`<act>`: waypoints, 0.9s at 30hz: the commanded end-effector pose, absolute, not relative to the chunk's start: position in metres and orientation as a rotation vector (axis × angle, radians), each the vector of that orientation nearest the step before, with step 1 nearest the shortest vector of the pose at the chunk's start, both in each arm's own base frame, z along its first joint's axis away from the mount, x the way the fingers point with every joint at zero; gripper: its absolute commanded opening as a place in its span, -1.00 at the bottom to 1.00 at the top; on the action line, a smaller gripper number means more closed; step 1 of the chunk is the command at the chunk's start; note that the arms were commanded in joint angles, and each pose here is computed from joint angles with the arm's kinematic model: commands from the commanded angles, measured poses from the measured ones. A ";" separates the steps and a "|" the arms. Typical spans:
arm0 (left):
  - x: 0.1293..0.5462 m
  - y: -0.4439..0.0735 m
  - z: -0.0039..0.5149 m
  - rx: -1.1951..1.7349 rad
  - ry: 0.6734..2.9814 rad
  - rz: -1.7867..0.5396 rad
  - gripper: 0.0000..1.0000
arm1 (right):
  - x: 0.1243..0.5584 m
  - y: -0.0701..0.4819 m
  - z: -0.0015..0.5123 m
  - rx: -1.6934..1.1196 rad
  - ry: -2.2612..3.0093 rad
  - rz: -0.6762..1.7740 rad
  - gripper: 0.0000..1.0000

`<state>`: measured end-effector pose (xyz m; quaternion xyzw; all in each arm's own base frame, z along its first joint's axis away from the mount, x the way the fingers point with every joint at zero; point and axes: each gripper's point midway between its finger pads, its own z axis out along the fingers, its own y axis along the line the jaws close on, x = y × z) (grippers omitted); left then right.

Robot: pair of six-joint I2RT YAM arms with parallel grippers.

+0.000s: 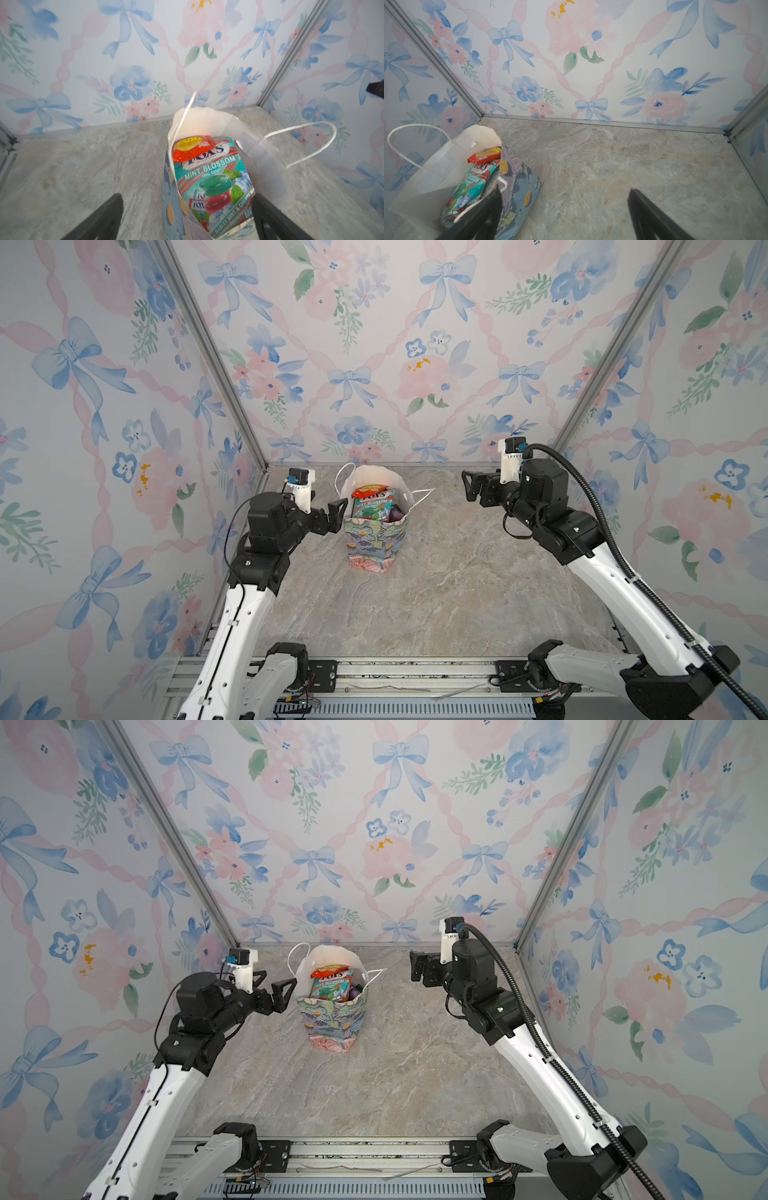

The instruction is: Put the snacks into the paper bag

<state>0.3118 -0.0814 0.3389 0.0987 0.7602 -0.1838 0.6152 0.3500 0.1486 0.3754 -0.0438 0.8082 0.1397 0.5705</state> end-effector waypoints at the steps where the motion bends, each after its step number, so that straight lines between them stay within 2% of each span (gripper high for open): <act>1: 0.304 -0.065 0.359 0.141 1.514 -0.358 0.96 | 0.349 0.121 0.360 -0.025 1.870 0.258 0.93; 6: 0.296 -0.050 0.341 0.055 1.478 -0.315 0.96 | 0.340 0.078 0.297 0.051 1.888 0.109 0.93; 11: 0.310 -0.035 0.320 -0.052 1.495 -0.271 0.96 | 0.333 0.043 0.236 0.095 1.848 -0.062 0.93; 17: 0.321 -0.016 0.279 -0.162 1.478 -0.198 0.96 | 0.336 0.009 0.187 0.095 1.856 -0.269 0.93; 23: 0.327 0.004 0.216 -0.195 1.510 -0.028 0.96 | 0.349 -0.003 0.152 0.128 1.822 -0.276 0.93; 27: 0.335 0.001 0.181 -0.106 1.592 0.046 0.96 | 0.361 -0.002 0.137 0.105 1.774 -0.277 0.93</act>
